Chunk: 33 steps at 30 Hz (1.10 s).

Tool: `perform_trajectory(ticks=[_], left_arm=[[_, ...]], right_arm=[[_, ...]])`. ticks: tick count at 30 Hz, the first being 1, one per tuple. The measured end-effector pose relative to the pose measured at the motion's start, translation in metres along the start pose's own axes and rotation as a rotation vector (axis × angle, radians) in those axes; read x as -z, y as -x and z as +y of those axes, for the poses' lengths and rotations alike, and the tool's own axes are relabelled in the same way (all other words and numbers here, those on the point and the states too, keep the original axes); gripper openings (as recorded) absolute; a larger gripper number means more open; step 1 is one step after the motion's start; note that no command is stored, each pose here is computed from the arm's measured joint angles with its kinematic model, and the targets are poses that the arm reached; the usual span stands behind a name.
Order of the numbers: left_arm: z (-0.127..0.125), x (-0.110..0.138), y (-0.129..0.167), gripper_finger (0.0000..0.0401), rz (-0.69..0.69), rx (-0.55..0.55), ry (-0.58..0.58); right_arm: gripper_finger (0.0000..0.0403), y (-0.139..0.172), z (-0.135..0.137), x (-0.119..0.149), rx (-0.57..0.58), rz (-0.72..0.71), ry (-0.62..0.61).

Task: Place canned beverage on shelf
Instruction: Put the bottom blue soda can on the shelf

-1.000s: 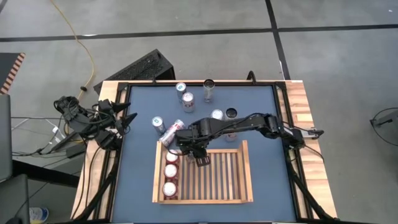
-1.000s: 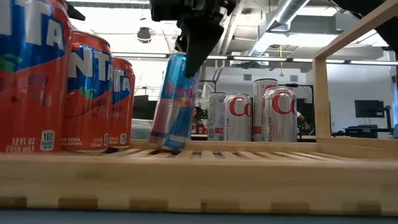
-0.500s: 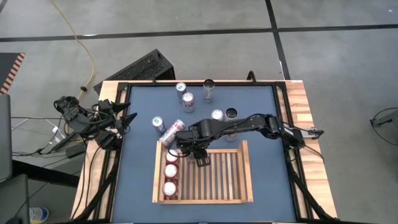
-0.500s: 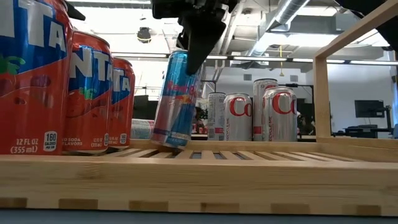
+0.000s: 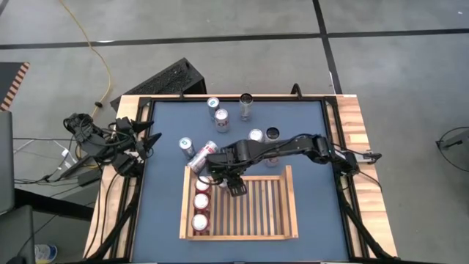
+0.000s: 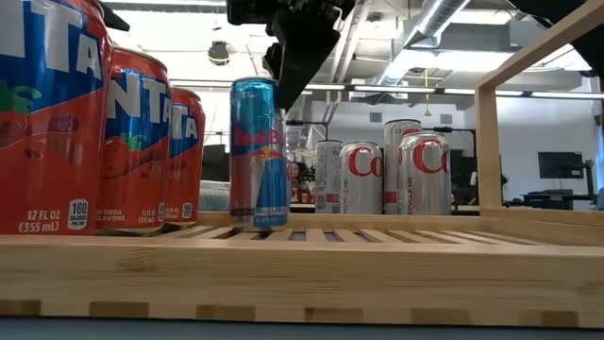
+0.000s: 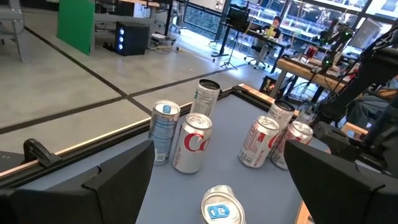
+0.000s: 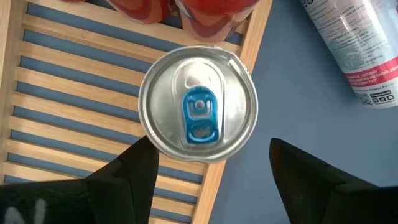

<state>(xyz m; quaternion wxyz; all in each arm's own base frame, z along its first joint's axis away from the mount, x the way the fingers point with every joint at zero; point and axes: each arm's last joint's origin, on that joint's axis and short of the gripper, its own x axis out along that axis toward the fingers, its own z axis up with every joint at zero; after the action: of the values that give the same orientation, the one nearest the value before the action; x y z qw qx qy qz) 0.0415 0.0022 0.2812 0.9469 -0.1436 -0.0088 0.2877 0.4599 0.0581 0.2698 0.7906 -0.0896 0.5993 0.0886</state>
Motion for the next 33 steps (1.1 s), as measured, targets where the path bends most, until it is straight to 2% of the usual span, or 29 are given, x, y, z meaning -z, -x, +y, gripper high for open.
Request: perform_trajectory(ticks=[11,25,33], left_arm=[[0.0,0.0,0.0,0.0348,0.0,0.0,-0.001],[0.0,0.0,0.0,0.0348,0.0,0.001,-0.001],[0.0,0.001,0.0,0.0348,0.004,-0.001,-0.01]], right_arm=[[0.0271,0.0,0.001,0.002,-0.005,0.023,0.013],[0.0271,0.0,0.002,-0.009,-0.016,-0.092,0.078],[0.0268,0.001,0.002,-0.01,-0.014,-0.105,0.095]])
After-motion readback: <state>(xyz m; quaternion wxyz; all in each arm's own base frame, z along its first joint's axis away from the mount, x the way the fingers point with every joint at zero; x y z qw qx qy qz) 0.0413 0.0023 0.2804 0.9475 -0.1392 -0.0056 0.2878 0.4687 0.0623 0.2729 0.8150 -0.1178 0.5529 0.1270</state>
